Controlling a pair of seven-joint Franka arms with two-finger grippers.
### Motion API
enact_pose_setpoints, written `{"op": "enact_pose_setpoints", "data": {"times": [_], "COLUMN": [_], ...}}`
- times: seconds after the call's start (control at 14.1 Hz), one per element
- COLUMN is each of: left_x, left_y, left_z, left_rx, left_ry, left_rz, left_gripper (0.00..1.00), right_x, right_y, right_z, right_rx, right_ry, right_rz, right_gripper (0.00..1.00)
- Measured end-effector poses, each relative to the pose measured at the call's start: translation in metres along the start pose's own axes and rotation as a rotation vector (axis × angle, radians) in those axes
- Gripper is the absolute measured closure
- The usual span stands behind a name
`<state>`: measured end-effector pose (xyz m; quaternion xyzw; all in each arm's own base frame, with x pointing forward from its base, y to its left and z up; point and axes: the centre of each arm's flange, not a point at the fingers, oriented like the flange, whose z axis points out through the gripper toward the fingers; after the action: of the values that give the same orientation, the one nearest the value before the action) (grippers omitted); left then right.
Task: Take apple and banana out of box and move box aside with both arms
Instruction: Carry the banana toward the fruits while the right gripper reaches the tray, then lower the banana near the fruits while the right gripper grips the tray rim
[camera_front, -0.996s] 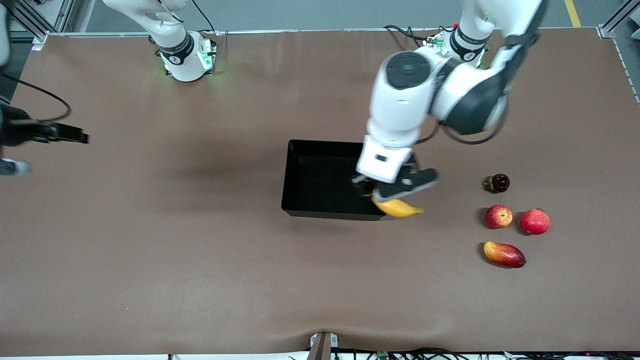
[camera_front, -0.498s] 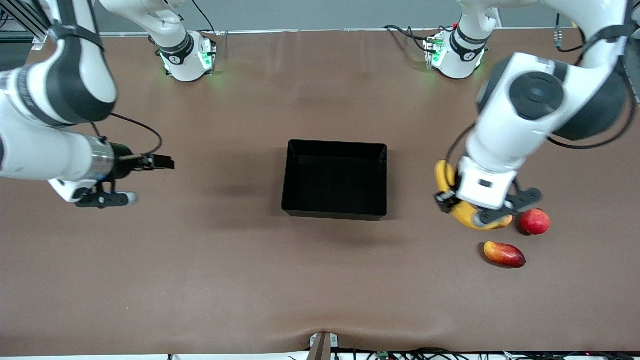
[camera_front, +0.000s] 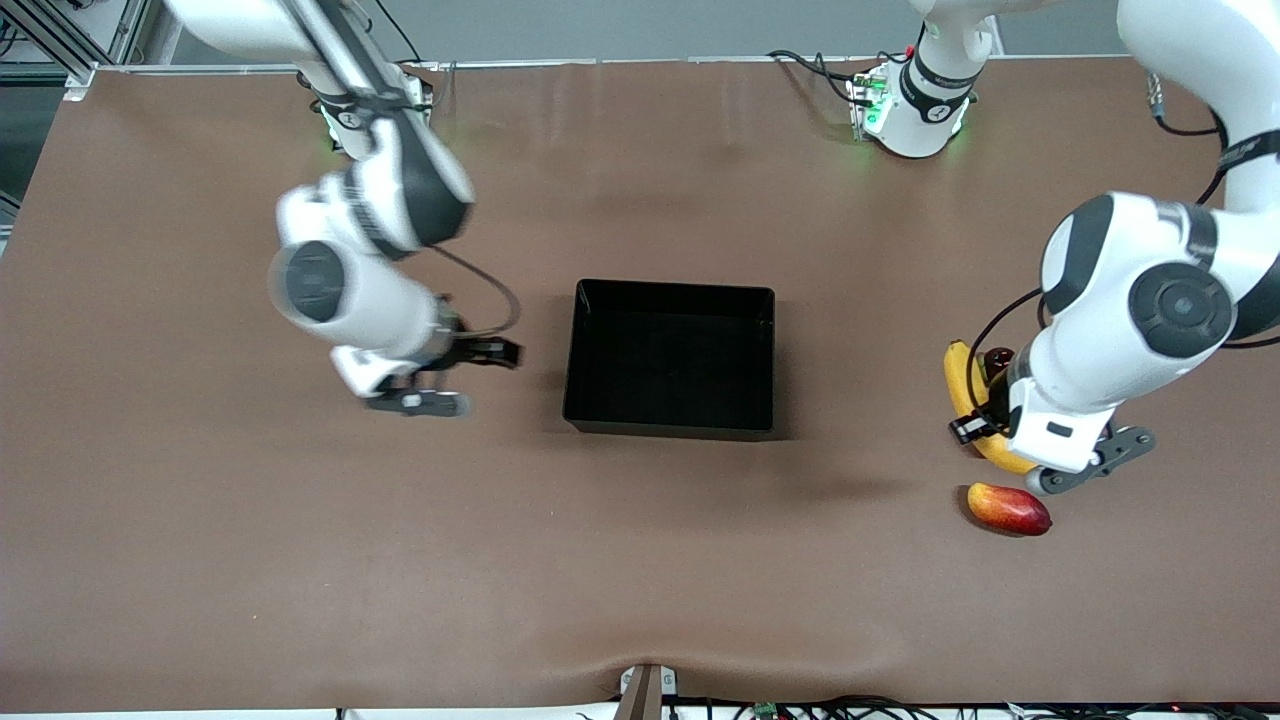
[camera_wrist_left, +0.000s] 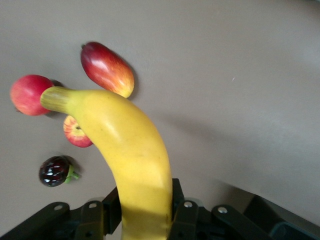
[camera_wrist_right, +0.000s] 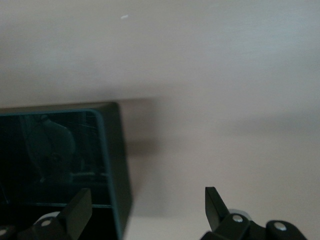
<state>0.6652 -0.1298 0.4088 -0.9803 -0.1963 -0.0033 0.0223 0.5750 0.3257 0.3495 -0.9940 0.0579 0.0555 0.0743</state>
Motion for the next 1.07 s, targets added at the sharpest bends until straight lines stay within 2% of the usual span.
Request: {"op": "enact_pose_setpoints", "data": {"times": [0.21,0.5,0.71,0.85,1.07], "left_x": [-0.015,-0.031,-0.043,-0.052,-0.053], "left_y": [0.0,-0.012,-0.012,-0.013,-0.023], "left_z": [0.056,0.102,0.129,0.151,0.182], "left_rx": [-0.003,0.053,0.077,0.062,0.053], "left_ry": [-0.014,0.005,0.048,0.05,0.01], "left_rz": [0.027,0.113,0.263,0.383,0.553], "left_gripper": [0.62,0.62,0.62,0.62,0.62], "right_x": [-0.008,-0.021,-0.022,-0.021,-0.02], "right_y": [-0.025,-0.043,-0.042,-0.041,-0.041], "right_z": [0.047,0.091,0.107,0.109,0.108], "right_rx": [-0.011,-0.047,-0.12,-0.13,-0.128], "right_ry": [0.009,0.01,0.033,0.036,0.041], "right_rz": [-0.026,-0.021,-0.054,-0.054,-0.03], "right_gripper": [0.0,0.0,0.29,0.51,0.85]}}
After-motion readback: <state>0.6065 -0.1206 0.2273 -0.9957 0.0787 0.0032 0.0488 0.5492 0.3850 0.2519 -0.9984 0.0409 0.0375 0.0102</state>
